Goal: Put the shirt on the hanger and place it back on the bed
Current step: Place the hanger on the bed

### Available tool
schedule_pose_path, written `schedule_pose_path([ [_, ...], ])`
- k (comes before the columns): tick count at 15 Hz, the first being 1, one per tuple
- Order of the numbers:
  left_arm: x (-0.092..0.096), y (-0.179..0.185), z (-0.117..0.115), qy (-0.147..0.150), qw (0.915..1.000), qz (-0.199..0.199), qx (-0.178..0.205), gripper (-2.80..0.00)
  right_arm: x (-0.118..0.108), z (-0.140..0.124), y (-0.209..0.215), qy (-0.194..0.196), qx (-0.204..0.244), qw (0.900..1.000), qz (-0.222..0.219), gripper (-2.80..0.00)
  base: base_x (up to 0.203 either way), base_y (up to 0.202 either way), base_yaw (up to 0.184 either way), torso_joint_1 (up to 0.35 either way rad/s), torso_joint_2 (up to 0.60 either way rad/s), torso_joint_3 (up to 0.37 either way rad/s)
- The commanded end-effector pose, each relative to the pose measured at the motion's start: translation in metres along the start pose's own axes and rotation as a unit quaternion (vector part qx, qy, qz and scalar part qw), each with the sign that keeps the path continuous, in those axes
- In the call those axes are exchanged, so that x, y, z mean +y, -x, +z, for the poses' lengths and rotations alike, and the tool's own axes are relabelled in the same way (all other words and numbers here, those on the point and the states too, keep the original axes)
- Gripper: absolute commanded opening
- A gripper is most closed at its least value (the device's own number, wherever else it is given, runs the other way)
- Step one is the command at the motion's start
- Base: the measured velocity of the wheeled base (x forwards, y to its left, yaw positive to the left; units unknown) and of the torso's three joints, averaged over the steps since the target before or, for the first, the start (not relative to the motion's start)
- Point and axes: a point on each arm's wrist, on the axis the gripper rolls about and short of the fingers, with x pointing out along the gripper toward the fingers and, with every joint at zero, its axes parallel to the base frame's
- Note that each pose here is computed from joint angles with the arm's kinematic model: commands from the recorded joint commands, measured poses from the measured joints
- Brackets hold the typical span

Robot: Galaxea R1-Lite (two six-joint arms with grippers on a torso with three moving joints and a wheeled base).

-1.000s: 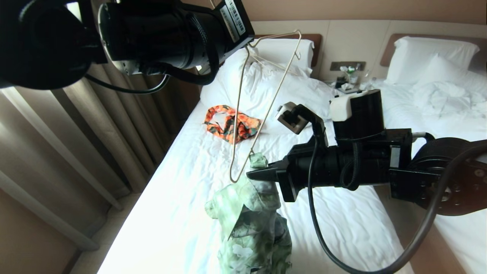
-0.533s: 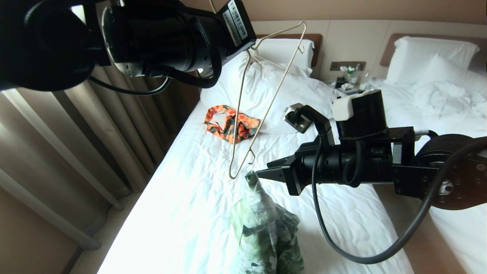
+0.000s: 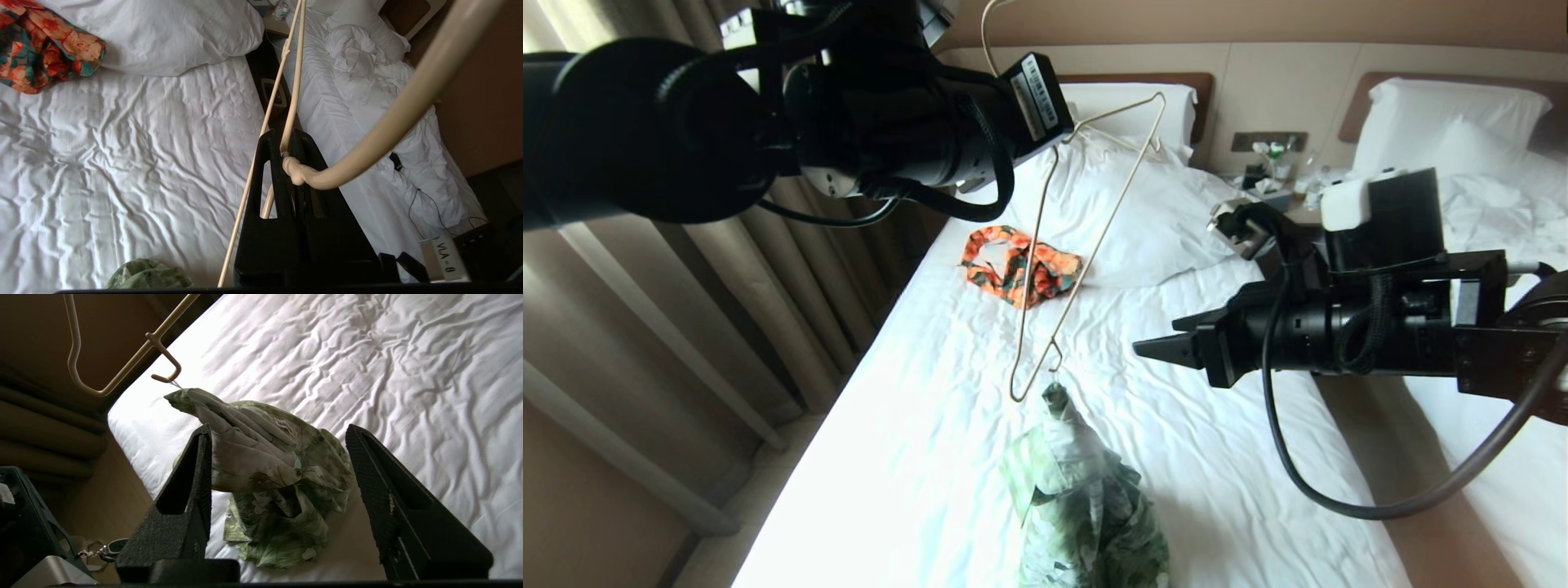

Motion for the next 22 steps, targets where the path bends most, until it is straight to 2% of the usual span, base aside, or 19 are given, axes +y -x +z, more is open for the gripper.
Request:
schedule_pose_path([
  [1,0.008,-0.006,-0.007,-0.001,0.9998,0.013,0.011,-2.8,-0.016,0.003,0.03,-0.009,-0.021,0.999,-0.031,-2.8,0.0,0.0,0.0,0.0,0.0,0.0],
  [3,0.014,-0.012,-0.019,-0.005,0.9992,0.025,0.031,-2.8,-0.029,-0.003,0.045,-0.02,-0.021,0.998,-0.054,-2.8,0.0,0.0,0.0,0.0,0.0,0.0],
  [5,0.023,-0.023,-0.044,-0.014,0.9966,0.042,0.07,-2.8,-0.038,-0.006,0.056,-0.027,-0.023,0.996,-0.076,-2.8,0.0,0.0,0.0,0.0,0.0,0.0],
  [7,0.036,-0.036,-0.084,-0.031,0.9894,0.067,0.125,-2.8,-0.048,-0.005,0.07,-0.035,-0.032,0.994,-0.103,-2.8,0.0,0.0,0.0,0.0,0.0,0.0],
  [9,0.049,-0.044,-0.126,-0.043,0.9821,0.084,0.163,-2.8,-0.056,-0.007,0.087,-0.045,-0.036,0.99,-0.127,-2.8,0.0,0.0,0.0,0.0,0.0,0.0],
  [13,0.078,-0.071,-0.207,-0.062,0.9689,0.117,0.209,-2.8,-0.077,-0.025,0.101,-0.071,-0.021,0.982,-0.173,-2.8,0.0,0.0,0.0,0.0,0.0,0.0],
  [15,0.091,-0.083,-0.237,-0.07,0.9601,0.135,0.235,-2.8,-0.083,-0.036,0.104,-0.081,-0.01,0.979,-0.186,-2.8,0.0,0.0,0.0,0.0,0.0,0.0],
  [17,0.097,-0.088,-0.254,-0.075,0.9544,0.143,0.251,-2.8,-0.088,-0.04,0.108,-0.087,-0.007,0.977,-0.197,-2.8,0.0,0.0,0.0,0.0,0.0,0.0],
  [22,0.11,-0.1,-0.277,-0.07,0.9535,0.15,0.252,-2.8,-0.104,-0.053,0.109,-0.094,0.016,0.971,-0.218,-2.8,0.0,0.0,0.0,0.0,0.0,0.0],
])
